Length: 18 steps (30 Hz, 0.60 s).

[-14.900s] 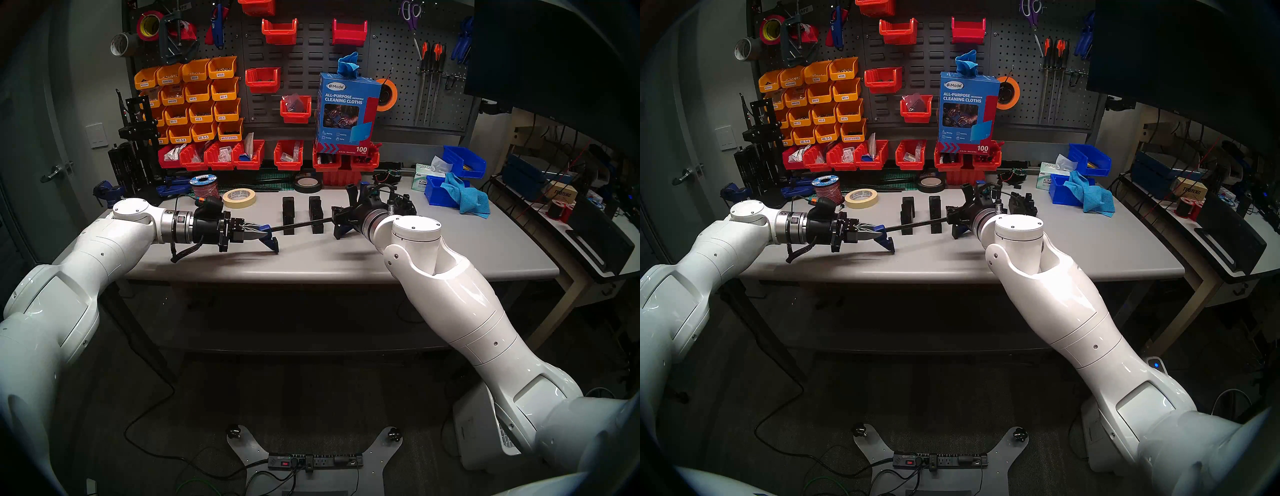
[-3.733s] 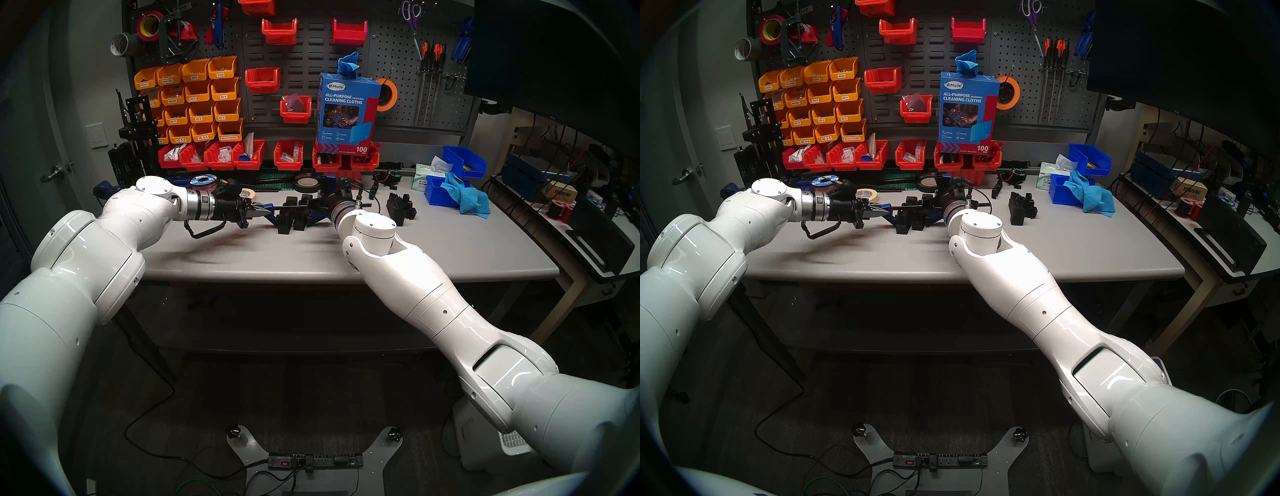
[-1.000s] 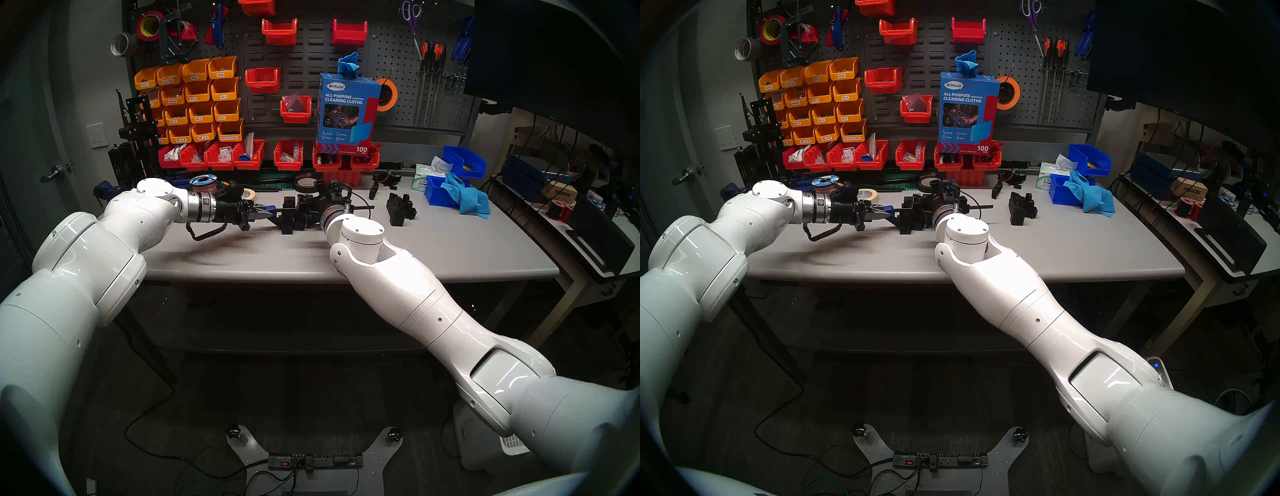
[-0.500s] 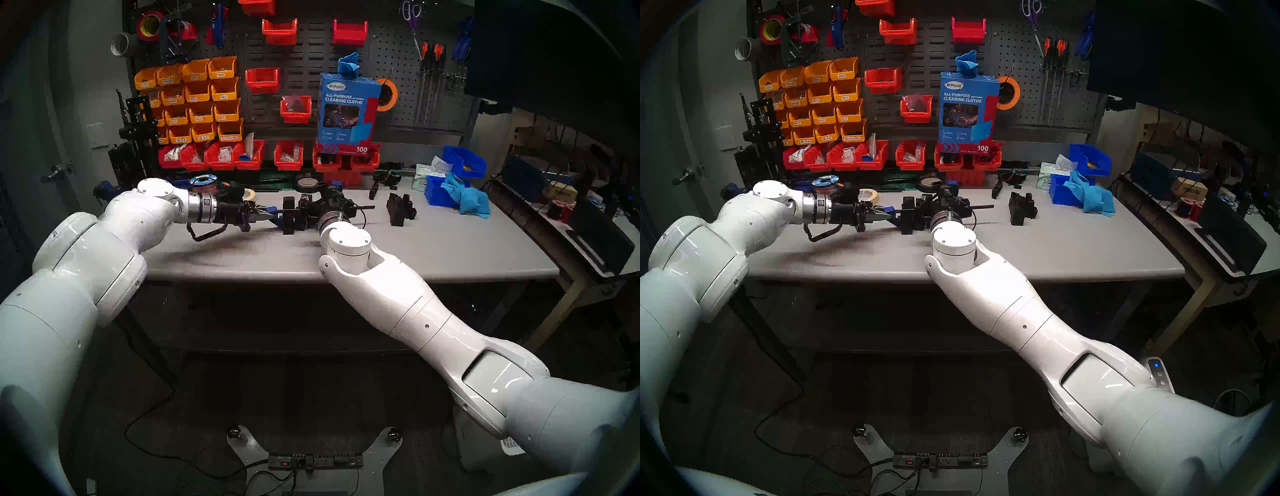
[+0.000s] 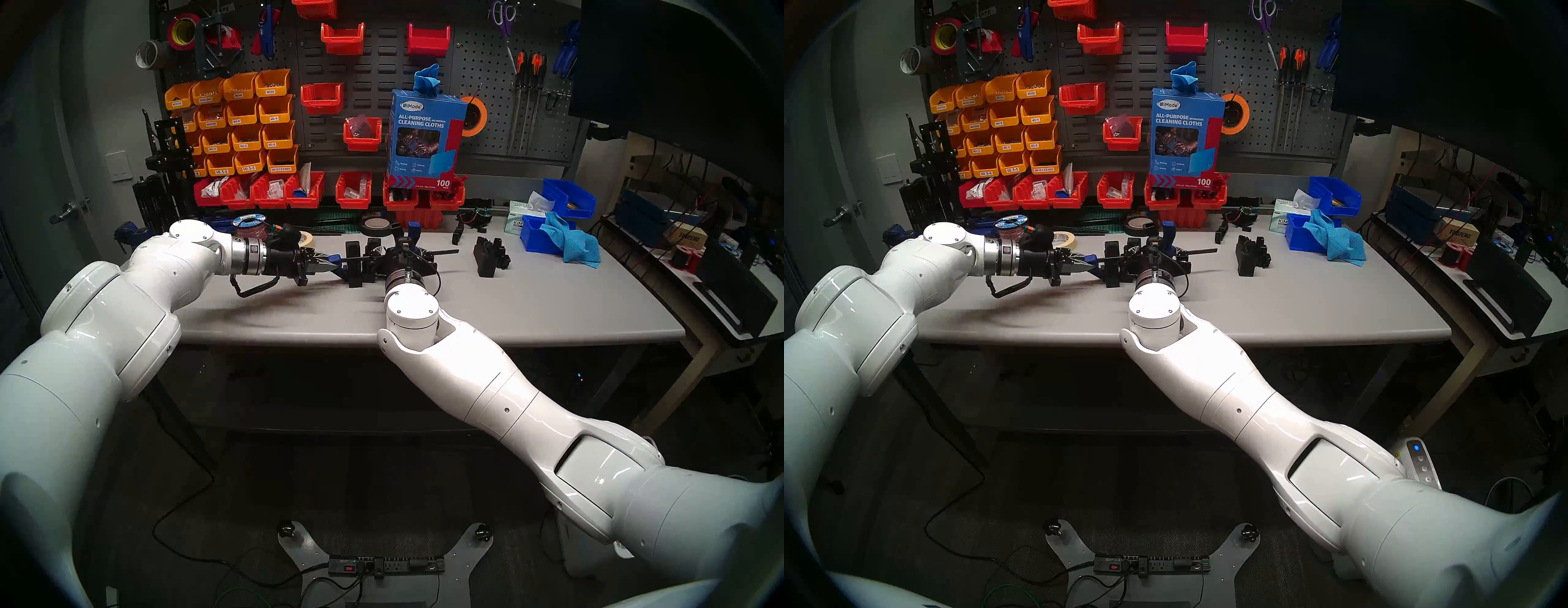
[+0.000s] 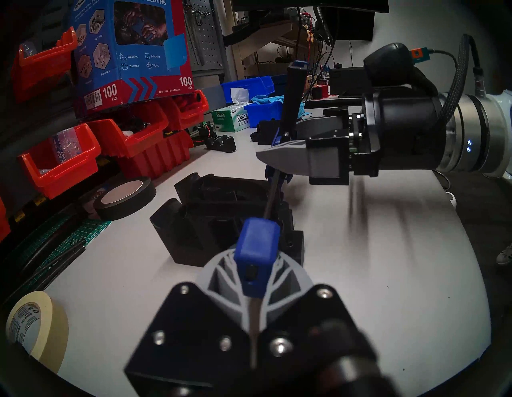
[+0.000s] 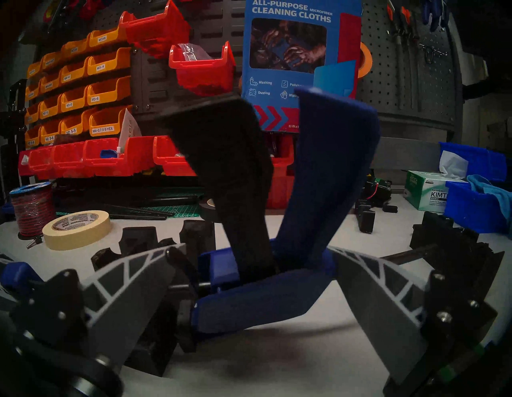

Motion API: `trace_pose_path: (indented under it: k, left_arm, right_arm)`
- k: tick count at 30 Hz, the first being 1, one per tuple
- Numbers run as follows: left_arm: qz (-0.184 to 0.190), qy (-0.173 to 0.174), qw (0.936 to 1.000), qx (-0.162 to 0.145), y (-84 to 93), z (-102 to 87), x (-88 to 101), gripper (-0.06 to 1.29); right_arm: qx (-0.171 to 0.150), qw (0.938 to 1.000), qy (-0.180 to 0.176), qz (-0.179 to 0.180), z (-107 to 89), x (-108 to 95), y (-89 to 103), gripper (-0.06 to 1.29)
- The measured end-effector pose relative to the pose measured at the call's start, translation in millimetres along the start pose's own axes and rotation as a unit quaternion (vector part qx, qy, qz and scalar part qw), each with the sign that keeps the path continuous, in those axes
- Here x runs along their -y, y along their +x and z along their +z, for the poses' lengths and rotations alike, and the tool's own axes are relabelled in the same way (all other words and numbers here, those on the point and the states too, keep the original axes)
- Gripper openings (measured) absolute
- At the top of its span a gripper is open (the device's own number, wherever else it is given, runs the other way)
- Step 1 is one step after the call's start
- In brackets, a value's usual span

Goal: Clamp the two 3D printed pieces together with the clamp

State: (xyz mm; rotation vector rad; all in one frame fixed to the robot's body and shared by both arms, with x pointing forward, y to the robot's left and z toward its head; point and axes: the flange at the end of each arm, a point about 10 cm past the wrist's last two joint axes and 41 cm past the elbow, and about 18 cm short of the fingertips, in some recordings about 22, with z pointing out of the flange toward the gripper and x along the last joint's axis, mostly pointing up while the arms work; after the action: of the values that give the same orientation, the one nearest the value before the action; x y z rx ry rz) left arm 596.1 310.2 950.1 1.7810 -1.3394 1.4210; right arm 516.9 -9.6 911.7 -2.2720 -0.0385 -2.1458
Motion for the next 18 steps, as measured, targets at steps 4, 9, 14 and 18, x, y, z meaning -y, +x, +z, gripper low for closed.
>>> trace_pose_path:
  k: [4,9,14,18]
  left_arm:
    - [0.001,-0.001,1.0,-0.001,-0.3,0.0,-0.4,0.0]
    - [0.002,-0.002,1.0,-0.002,-0.9,-0.2,-0.9,0.0]
    - [0.002,-0.003,1.0,-0.003,-1.5,-0.2,-1.4,0.0]
    - [0.002,-0.004,1.0,-0.005,-1.8,0.2,-1.8,0.0]
  right_arm:
    - [0.0,1.0,-0.002,0.0,-1.5,0.5,0.1,1.14]
    - [0.001,1.0,-0.003,0.0,-3.4,0.4,-0.1,0.96]
    - [0.002,1.0,-0.002,0.0,-4.6,-0.6,-0.3,0.96]
    - [0.002,1.0,0.0,-0.002,-5.6,-1.8,-0.5,0.96]
